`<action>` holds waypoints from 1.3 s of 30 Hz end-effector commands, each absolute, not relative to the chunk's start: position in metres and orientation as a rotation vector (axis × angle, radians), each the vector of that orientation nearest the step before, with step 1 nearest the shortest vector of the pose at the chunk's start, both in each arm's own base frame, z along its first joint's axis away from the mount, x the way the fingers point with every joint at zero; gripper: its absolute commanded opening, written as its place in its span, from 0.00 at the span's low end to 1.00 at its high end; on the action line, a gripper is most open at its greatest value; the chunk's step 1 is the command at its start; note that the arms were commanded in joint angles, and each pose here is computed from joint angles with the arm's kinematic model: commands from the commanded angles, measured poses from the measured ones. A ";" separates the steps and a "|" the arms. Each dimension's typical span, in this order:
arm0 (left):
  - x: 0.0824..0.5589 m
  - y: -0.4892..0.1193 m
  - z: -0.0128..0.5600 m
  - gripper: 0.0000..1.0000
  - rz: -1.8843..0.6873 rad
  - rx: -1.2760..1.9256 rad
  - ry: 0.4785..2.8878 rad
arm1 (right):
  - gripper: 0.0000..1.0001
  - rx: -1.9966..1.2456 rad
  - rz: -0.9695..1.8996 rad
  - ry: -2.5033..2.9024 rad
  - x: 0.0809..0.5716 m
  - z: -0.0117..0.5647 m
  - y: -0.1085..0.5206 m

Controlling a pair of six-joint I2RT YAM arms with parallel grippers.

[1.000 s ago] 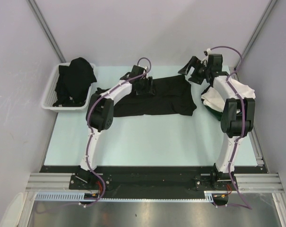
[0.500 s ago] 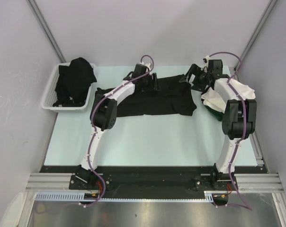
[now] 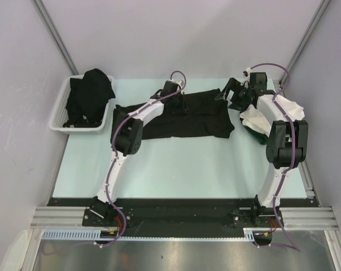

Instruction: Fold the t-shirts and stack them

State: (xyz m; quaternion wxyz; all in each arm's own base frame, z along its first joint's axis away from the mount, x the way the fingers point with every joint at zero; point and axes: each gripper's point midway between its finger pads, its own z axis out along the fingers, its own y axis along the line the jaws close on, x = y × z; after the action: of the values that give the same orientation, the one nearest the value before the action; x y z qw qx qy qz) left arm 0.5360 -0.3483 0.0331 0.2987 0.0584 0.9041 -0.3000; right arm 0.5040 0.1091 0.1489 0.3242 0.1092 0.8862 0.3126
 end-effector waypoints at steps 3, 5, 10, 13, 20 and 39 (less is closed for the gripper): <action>0.546 -0.360 0.055 0.00 -0.795 0.152 2.334 | 1.00 0.236 0.845 2.272 0.497 0.176 0.112; 0.548 -0.358 0.061 0.00 -0.783 0.150 2.322 | 1.00 0.223 0.847 2.291 0.493 0.172 0.116; 0.555 -0.359 0.088 0.00 -0.777 0.167 2.260 | 1.00 0.206 0.845 2.378 0.470 0.150 0.134; 0.563 -0.359 0.105 0.00 -0.764 0.182 2.213 | 1.00 0.208 0.834 2.423 0.460 0.137 0.143; 0.574 -0.356 0.135 0.00 -0.760 0.185 2.142 | 1.00 0.220 0.828 2.484 0.449 0.116 0.157; 0.615 -0.331 0.219 0.00 -0.809 0.083 1.884 | 1.00 0.212 0.797 2.523 0.434 0.106 0.159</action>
State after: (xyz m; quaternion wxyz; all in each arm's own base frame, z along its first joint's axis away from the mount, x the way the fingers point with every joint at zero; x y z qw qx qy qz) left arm 0.5916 -0.3315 0.0950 0.4078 0.0384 0.8657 -0.2877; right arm 0.4347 0.1596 0.0873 0.2183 0.0864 0.9263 0.2947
